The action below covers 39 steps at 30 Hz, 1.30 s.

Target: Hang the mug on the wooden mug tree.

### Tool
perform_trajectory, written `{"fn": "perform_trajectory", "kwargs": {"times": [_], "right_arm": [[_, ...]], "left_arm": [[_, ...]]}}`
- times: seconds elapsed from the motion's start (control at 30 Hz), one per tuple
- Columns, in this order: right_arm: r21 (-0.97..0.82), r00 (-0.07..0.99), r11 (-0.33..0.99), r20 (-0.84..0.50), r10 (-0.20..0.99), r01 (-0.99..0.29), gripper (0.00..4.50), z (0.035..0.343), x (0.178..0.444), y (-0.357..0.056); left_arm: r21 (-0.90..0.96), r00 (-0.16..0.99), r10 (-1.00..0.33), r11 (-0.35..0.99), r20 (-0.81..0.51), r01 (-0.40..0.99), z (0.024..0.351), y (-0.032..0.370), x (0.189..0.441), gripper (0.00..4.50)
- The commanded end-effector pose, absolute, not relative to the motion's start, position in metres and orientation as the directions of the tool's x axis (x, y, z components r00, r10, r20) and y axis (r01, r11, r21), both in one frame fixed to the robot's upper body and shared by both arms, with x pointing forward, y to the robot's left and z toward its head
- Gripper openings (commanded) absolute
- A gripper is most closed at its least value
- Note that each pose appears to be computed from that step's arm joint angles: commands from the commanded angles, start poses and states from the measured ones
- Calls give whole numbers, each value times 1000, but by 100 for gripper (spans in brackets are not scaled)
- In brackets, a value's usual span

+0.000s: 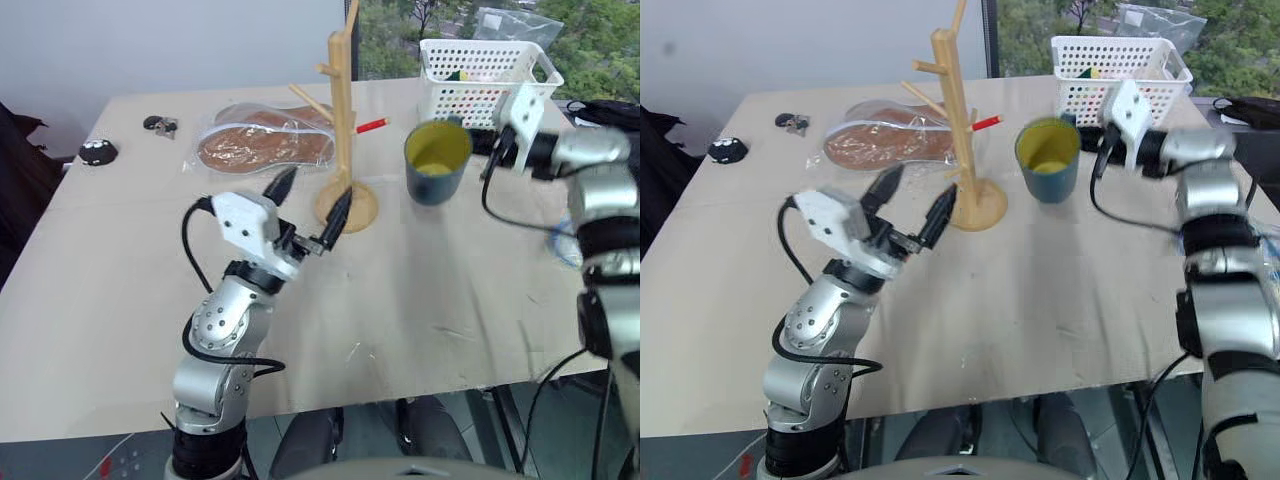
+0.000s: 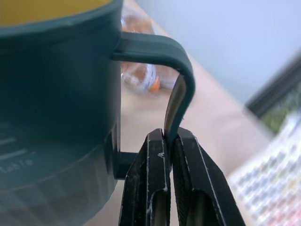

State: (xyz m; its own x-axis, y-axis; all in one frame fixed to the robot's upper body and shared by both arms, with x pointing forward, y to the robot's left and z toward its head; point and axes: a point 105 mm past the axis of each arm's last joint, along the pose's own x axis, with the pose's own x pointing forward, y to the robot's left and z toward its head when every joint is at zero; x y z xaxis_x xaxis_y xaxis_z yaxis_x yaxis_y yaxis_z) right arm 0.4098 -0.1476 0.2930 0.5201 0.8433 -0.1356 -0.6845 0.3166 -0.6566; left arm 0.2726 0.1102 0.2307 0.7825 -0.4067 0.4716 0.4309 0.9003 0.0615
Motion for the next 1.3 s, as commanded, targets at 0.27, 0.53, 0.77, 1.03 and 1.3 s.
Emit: {"fn": "perform_trajectory", "kwargs": {"times": [0.27, 0.53, 0.77, 1.03, 1.3], "right_arm": [[-732, 428, 109, -264, 864, -672, 5, 321, 408, -117], [-741, 413, 78, -281, 866, -667, 5, 321, 410, -98], [-758, 415, 55, -293, 862, -650, 5, 318, 413, -79], [-766, 419, 65, -276, 865, -640, 5, 324, 414, -66], [-780, 478, 140, -221, 850, -610, 306, 334, 420, -71]], "left_arm": [[19, 741, -379, 896, 554, 444, 239, 103, 254, 450], [28, 728, -414, 878, 547, 478, 233, 100, 249, 450], [26, 724, -418, 874, 548, 485, 231, 98, 249, 450], [23, 726, -410, 878, 552, 478, 231, 98, 249, 450], [23, 725, -404, 881, 558, 473, 233, 97, 249, 450]]}}
